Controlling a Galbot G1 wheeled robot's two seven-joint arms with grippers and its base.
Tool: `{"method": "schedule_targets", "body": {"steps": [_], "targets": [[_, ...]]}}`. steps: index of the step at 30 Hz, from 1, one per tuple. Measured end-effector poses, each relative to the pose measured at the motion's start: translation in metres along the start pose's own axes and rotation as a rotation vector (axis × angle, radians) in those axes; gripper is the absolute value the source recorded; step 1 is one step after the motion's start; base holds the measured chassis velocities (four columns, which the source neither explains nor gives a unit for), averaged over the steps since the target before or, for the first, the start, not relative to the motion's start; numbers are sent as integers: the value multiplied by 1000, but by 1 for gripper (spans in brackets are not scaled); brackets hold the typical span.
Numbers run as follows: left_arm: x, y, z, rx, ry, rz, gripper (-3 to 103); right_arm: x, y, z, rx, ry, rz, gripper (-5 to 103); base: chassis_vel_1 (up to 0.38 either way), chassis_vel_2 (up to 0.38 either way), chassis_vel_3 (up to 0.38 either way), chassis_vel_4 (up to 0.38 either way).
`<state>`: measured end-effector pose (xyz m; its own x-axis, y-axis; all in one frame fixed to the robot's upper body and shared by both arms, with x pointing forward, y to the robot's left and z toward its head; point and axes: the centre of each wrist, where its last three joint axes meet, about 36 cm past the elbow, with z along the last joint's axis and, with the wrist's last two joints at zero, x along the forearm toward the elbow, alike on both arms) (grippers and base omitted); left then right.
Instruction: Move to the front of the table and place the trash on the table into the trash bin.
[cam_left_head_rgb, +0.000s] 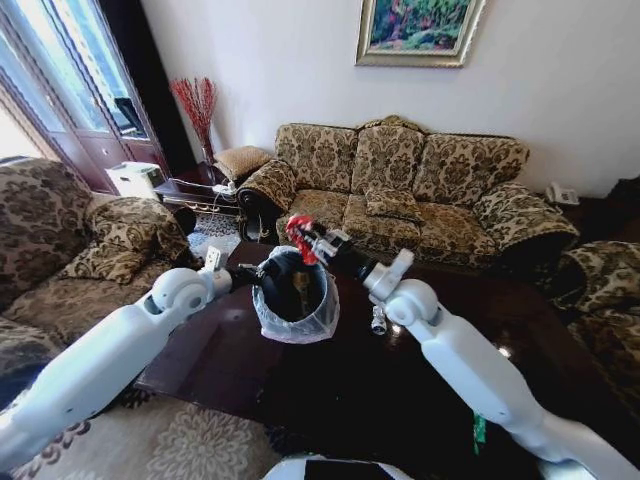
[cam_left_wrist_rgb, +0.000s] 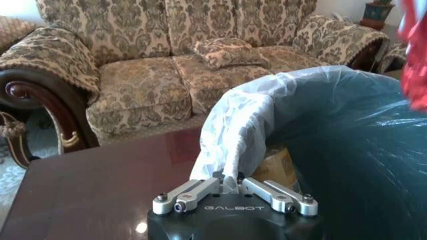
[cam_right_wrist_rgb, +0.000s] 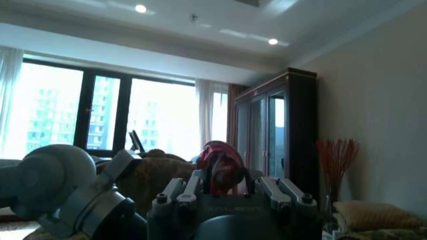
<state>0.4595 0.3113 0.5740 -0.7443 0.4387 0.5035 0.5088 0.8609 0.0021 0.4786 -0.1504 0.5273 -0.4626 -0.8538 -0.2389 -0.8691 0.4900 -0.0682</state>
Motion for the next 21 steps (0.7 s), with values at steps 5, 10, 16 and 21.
{"method": "schedule_targets", "body": {"steps": [5,10,16,21], "targets": [[5,0,0,-3,-3,1,0,-2,4,10,59,35,-26,35,0,0,0,0],[11,1,-2,-8,-10,-2,0,5,9,20,82,68,-23,49,0,0,0,0],[15,-1,0,-6,-12,1,0,7,16,21,79,68,-8,71,0,0,0,0],[19,0,2,-3,-18,-11,0,6,21,8,56,21,84,87,0,0,0,0]]}}
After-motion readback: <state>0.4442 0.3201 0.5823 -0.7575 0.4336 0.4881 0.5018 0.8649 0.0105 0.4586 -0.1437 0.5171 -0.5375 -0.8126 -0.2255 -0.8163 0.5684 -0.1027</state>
